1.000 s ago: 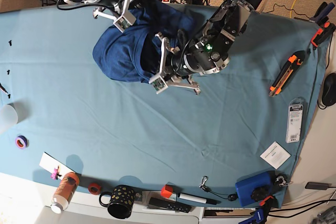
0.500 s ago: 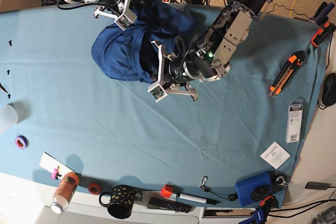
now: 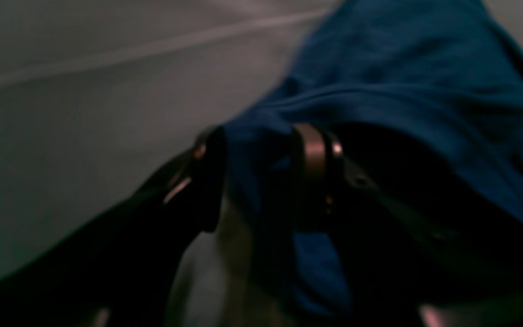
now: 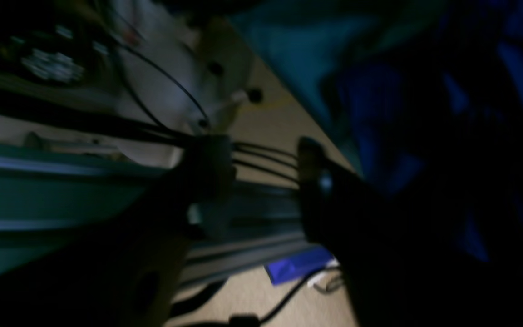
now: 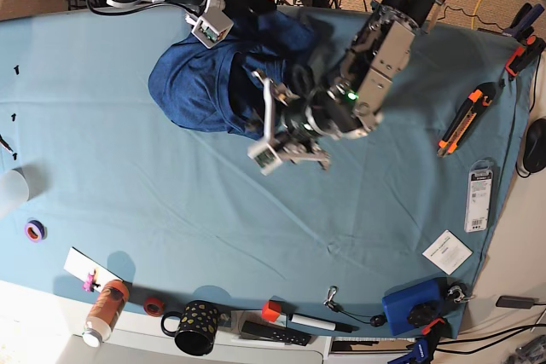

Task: Layout the t-shirt on the table in an organized manner, then fold the t-shirt properly
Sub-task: 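Open both grippers and lift them away from the folded shirt, then lower both grippers to opposite sides of the bunched shirt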

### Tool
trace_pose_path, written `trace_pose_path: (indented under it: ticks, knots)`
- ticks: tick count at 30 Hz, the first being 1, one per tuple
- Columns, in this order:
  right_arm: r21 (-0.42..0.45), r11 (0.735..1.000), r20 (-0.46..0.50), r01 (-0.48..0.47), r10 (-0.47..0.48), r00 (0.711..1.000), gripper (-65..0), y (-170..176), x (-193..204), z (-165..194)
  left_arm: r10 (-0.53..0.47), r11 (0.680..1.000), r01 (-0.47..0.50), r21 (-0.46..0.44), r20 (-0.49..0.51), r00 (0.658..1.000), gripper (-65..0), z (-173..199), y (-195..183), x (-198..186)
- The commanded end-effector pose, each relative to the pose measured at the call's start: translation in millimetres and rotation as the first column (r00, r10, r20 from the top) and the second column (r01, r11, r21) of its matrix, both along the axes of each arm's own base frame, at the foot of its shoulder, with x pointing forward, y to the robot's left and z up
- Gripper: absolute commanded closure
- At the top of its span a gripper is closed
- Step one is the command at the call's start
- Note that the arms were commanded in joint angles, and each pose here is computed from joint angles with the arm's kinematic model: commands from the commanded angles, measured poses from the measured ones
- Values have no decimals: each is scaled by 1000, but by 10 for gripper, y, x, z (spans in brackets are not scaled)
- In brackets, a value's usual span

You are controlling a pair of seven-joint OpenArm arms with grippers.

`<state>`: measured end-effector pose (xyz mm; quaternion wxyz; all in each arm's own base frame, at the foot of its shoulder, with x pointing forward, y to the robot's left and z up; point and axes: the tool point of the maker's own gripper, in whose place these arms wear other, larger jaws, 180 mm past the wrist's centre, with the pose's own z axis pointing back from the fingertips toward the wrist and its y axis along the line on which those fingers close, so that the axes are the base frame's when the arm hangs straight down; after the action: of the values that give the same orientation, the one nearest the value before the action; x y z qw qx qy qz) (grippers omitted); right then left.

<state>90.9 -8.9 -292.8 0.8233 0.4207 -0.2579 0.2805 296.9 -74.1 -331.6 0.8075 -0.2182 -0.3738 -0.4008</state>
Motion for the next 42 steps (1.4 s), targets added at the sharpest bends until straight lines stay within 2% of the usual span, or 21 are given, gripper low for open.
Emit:
trace_pose_path:
  ticks: [1, 2, 5, 9, 11, 13, 15, 19, 22, 24, 28, 32, 36, 42]
  knots:
    - [42, 999, 37, 0, -1, 999, -303, 37, 46, 121, 23, 999, -22, -40, 41, 999, -279, 166, 15, 127]
    - [43, 999, 49, 0, -2, 999, -321, 36, 81, 135, 49, 998, -47, -43, 42, 998, -300, 178, 83, 181]
    - [25, 999, 111, 25, -28, 993, -322, -43, 284, 180, 148, 988, -146, -57, 45, 988, -341, 221, 345, 368]
    - [-72, 986, 237, 149, -128, 963, -322, -415, 733, 230, 282, 957, -280, -74, 32, 959, -346, 259, 771, 572]
    - [-136, 961, 309, 241, -190, 932, -342, -686, 976, 268, 332, 939, -329, -100, 11, 943, -346, 270, 985, 614]
    - [-184, 924, 357, 336, -256, 898, -371, -967, 1142, 289, 375, 922, -374, -99, -10, 927, -346, 237, 1222, 619]
    - [-187, 889, 376, 418, -328, 867, -387, -1214, 1252, 296, 397, 913, -397, -93, -24, 918, -346, 195, 1408, 588]
    - [-179, 819, 355, 545, -462, 813, -387, -1721, 1461, 198, 441, 892, -445, -78, -66, 895, -346, 64, 1693, 465]
    - [-116, 807, 320, 579, -521, 791, -387, -1978, 1636, 187, 441, 892, -448, -63, -97, 892, -346, -52, 1783, 325]
    - [-96, 807, 282, 583, -539, 794, -387, -2098, 1731, 136, 438, 894, -446, -45, -126, 890, -346, -151, 1806, 213]
    - [-2, 814, 190, 581, -571, 799, -387, -2212, 1934, 48, 437, 895, -446, -11, -185, 880, -346, -347, 1812, -14]
    - [109, 819, 61, 563, -571, 819, -387, -2194, 2102, -74, 420, 898, -439, -20, -252, 872, -346, -482, 1756, -241]
    - [182, 825, -88, 535, -529, 844, -387, -2075, 2205, -276, 400, 902, -431, -36, -310, 863, -346, -569, 1694, -431]
    - [187, 850, -267, 492, -438, 858, -387, -1837, 2138, -633, 394, 906, -424, -4, -363, 845, -346, -705, 1693, -653]
